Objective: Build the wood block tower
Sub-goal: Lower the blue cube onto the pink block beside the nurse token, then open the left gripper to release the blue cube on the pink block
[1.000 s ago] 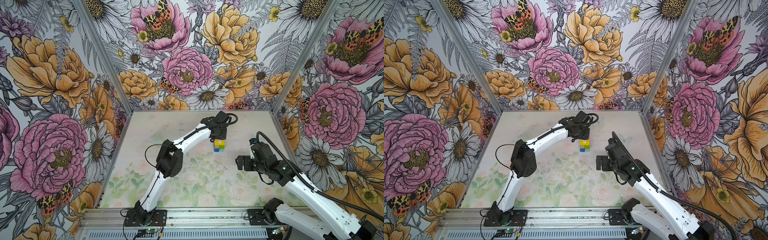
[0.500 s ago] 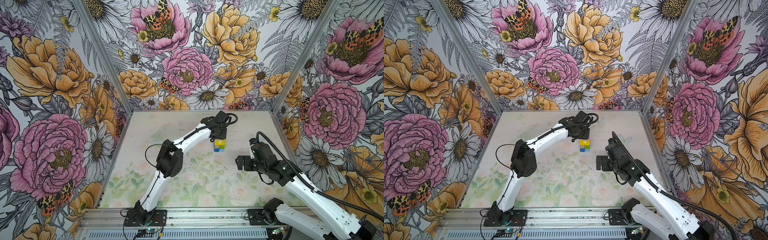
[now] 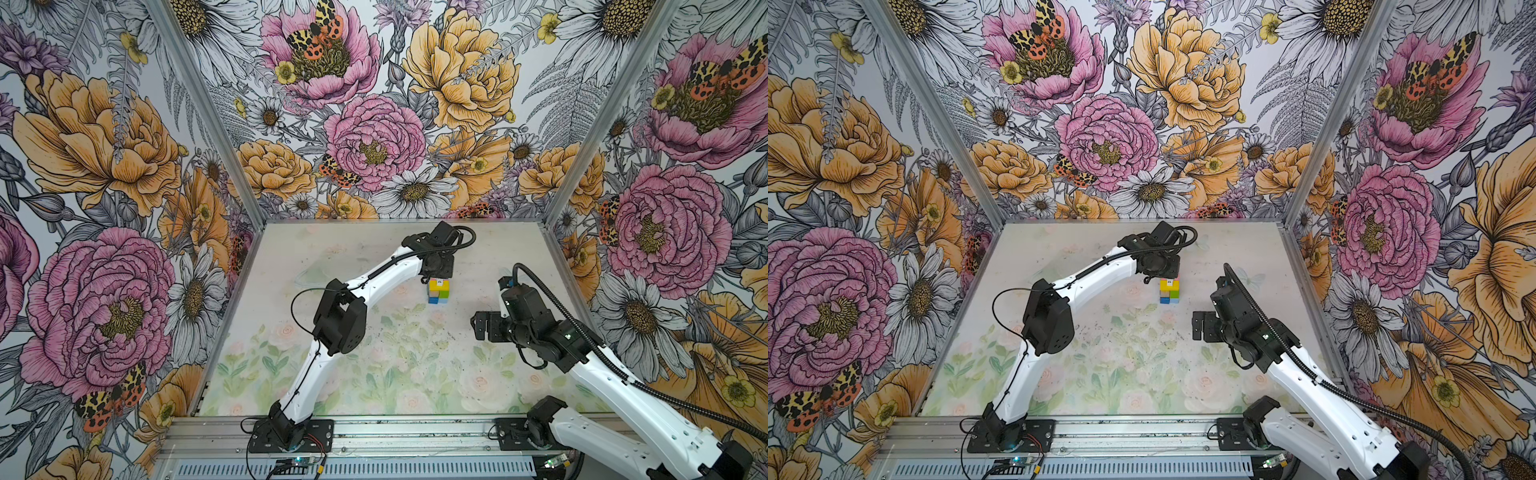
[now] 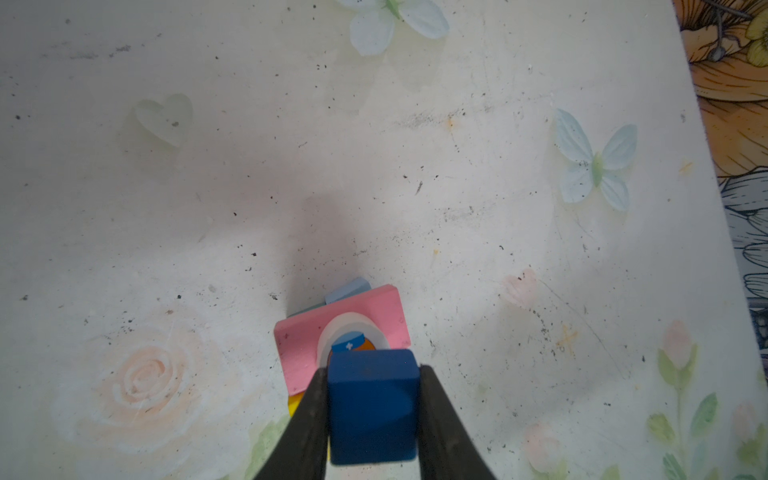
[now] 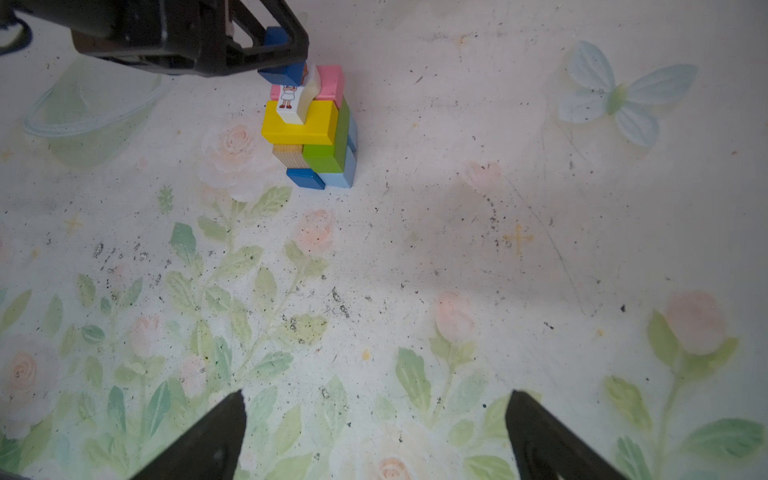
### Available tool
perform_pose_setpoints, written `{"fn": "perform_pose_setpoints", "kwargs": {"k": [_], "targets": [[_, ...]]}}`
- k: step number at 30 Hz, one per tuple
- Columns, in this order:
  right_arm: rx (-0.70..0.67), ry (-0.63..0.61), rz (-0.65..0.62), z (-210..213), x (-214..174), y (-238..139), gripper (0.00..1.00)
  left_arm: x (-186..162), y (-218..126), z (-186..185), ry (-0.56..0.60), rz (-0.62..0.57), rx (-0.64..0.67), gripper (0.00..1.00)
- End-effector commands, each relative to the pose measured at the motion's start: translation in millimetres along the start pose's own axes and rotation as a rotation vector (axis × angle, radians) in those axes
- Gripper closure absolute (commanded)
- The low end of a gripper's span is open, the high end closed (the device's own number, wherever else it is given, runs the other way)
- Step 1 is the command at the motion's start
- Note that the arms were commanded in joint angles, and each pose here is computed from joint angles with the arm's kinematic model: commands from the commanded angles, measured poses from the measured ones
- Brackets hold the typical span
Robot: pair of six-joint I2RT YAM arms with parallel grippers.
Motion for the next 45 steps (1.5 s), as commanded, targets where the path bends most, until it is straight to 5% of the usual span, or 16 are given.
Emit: {"fn": "perform_pose_setpoints", "kwargs": {"k": [1,12,45], "targets": [[0.003,-0.008,-0.037,-0.5,7.2,-1.1,0.0,8.1,4.4,1.1,-0.015,-0.026,0.005,0.72],[0.003,-0.006,-0.034,-0.5,6.6,-0.2,0.0,9.1,3.0,-0.6,-0.016,-0.025,-0.006,0.63],[0.0,-0.007,-0.029,-0.6,6.6,1.2,0.01,14.0,-9.6,-1.0,-0.015,-0.051,-0.007,0.58]]}}
Point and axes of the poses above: each gripper's point midway between its finger pads, its own y axis out along the fingers, its own z axis along the line the jaws close on, x = y × z, the point moved 7 cm from there along -y, back along the fingers, and after that the axes turned 13 degrees about -y, right-handed, at the moved point
